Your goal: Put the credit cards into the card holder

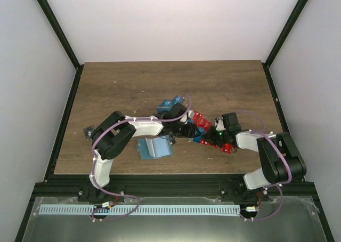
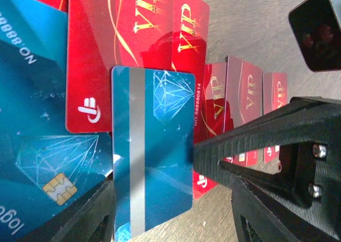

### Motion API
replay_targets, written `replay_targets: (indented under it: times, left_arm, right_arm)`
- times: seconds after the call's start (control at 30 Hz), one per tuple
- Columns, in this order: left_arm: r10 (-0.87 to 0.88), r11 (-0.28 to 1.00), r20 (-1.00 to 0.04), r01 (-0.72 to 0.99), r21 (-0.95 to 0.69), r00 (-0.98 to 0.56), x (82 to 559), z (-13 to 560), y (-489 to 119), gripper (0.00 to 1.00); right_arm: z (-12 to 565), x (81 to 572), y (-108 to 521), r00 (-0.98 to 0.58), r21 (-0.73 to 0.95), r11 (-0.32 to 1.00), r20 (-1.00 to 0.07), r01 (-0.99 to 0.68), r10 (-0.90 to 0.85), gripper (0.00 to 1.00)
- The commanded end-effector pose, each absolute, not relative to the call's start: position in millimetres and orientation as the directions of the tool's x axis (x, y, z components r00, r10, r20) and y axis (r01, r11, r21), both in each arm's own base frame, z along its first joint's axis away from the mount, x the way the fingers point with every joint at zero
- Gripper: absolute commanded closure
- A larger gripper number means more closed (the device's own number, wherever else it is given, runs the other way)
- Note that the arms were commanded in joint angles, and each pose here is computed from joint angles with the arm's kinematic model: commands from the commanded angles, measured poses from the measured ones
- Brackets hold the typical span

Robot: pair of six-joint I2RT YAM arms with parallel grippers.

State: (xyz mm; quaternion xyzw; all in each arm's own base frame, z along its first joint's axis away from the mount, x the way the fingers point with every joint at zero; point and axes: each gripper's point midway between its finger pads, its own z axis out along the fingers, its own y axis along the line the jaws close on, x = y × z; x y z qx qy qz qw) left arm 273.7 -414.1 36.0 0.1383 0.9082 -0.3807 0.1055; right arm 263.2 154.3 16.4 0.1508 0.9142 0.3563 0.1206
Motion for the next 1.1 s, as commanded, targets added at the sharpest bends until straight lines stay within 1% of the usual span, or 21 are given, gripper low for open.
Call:
replay_targets:
  times: [0.0, 0.13, 0.27, 0.47, 0.57, 0.63, 0.67, 0.73, 0.77, 0.83, 0.9, 0.97, 1.07]
  left_arm:
    - [0.231, 0.716, -0.231, 0.326, -0.618, -0.945, 264, 1, -409, 0.38]
    - [0.239, 0.68, -0.224, 0.328, -0.655, -0.945, 260, 4, -416, 0.38]
    - [0.239, 0.63, -0.25, 0.345, -0.696, -0.938, 258, 21, -421, 0.39]
    - [0.235, 0.43, -0.339, 0.41, -0.804, -0.911, 248, 83, -434, 0.4]
    - [0.225, 0.328, -0.361, 0.419, -0.847, -0.905, 238, 118, -431, 0.4]
    - [0.214, 0.286, -0.378, 0.428, -0.857, -0.901, 234, 136, -423, 0.4]
    - [0.205, 0.29, -0.386, 0.433, -0.854, -0.899, 234, 140, -417, 0.4]
    - [0.181, 0.347, -0.404, 0.443, -0.827, -0.897, 241, 143, -404, 0.4]
    - [0.154, 0.413, -0.435, 0.458, -0.787, -0.887, 252, 140, -395, 0.4]
    - [0.126, 0.56, -0.458, 0.444, -0.7, -0.88, 272, 124, -375, 0.4]
    - [0.116, 0.667, -0.481, 0.427, -0.611, -0.869, 290, 108, -356, 0.4]
    - [0.106, 0.731, -0.488, 0.401, -0.552, -0.866, 304, 96, -342, 0.39]
    - [0.108, 0.774, -0.489, 0.381, -0.505, -0.866, 320, 82, -331, 0.35]
  right_arm:
    - [-19, 227, 151, -0.938, 0.597, 0.749, 0.018, 0.287, 0.345, 0.99]
    - [-23, 225, 159, -0.944, 0.599, 0.749, 0.031, 0.282, 0.33, 0.99]
    - [-27, 221, 164, -0.947, 0.597, 0.752, 0.045, 0.28, 0.317, 0.99]
    - [-20, 225, 165, -0.952, 0.608, 0.752, 0.021, 0.256, 0.307, 0.99]
    - [-10, 229, 168, -0.96, 0.621, 0.753, -0.006, 0.217, 0.281, 0.99]
    - [-5, 230, 169, -0.966, 0.622, 0.759, -0.019, 0.192, 0.259, 0.99]
    - [0, 231, 169, -0.968, 0.624, 0.762, -0.033, 0.174, 0.249, 0.99]
    - [9, 233, 169, -0.972, 0.622, 0.768, -0.051, 0.149, 0.23, 0.99]
    - [14, 235, 170, -0.973, 0.623, 0.77, -0.064, 0.134, 0.221, 0.99]
    - [26, 243, 171, -0.973, 0.622, 0.776, -0.099, 0.102, 0.207, 0.98]
    - [39, 257, 168, -0.965, 0.603, 0.794, -0.154, 0.078, 0.213, 0.96]
    - [48, 271, 162, -0.95, 0.565, 0.822, -0.209, 0.075, 0.231, 0.92]
    - [53, 293, 150, -0.926, 0.496, 0.863, -0.273, 0.096, 0.261, 0.87]
